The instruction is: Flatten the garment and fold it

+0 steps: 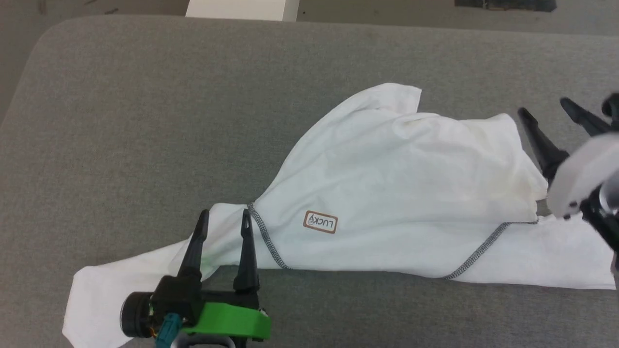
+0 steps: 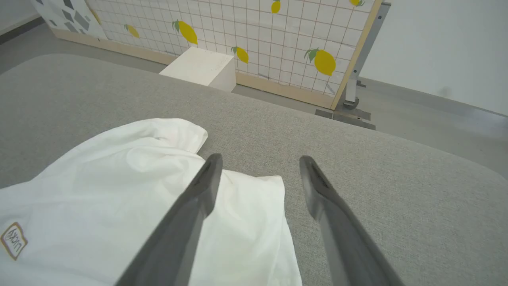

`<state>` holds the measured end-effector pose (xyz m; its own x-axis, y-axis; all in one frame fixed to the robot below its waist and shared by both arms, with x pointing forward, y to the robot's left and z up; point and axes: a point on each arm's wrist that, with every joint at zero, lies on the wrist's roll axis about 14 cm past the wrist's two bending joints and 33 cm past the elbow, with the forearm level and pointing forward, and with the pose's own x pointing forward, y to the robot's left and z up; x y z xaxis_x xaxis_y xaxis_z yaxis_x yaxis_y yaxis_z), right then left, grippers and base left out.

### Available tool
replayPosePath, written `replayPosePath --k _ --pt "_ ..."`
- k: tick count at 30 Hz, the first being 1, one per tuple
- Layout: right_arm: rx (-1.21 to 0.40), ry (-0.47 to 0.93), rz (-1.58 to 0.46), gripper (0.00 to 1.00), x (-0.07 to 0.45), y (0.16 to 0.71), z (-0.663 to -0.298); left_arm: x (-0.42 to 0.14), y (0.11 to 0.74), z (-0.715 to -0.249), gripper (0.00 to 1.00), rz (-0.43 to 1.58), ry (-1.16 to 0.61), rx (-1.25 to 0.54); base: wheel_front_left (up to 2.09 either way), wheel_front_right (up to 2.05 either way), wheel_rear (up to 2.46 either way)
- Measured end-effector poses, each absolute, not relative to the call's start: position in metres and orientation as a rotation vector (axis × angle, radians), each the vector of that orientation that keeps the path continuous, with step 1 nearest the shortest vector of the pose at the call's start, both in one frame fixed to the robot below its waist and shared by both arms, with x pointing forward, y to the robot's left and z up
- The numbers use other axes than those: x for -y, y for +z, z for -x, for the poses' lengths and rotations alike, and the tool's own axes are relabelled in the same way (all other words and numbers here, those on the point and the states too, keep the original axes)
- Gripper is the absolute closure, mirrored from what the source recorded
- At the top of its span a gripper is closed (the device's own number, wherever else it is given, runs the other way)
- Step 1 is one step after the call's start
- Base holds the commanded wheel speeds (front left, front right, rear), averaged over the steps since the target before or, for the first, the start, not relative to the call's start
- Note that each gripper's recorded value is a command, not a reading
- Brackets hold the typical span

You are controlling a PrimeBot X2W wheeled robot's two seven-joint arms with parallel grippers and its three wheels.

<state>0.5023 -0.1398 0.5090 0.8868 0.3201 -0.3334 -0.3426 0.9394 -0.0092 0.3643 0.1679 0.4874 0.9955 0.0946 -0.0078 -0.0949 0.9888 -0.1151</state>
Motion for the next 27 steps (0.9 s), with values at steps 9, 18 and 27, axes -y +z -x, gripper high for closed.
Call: replayPosePath --k 9,18,27 --pt "-0.673 0.419 0.193 0.0 0.127 0.443 -0.535 -0.168 0.476 -0.373 0.0 0.107 0.11 -0.032 0.0 0.0 0.0" --pt "-0.967 0.452 0.278 0.06 0.125 0.37 -0.529 -0.177 0.466 -0.37 0.0 0.096 0.157 -0.069 0.0 0.0 0.0" --pt "-0.808 0.492 0.307 1.0 0.108 0.394 -0.56 -0.183 0.467 -0.366 0.0 0.09 0.181 -0.068 0.0 0.0 0.0"
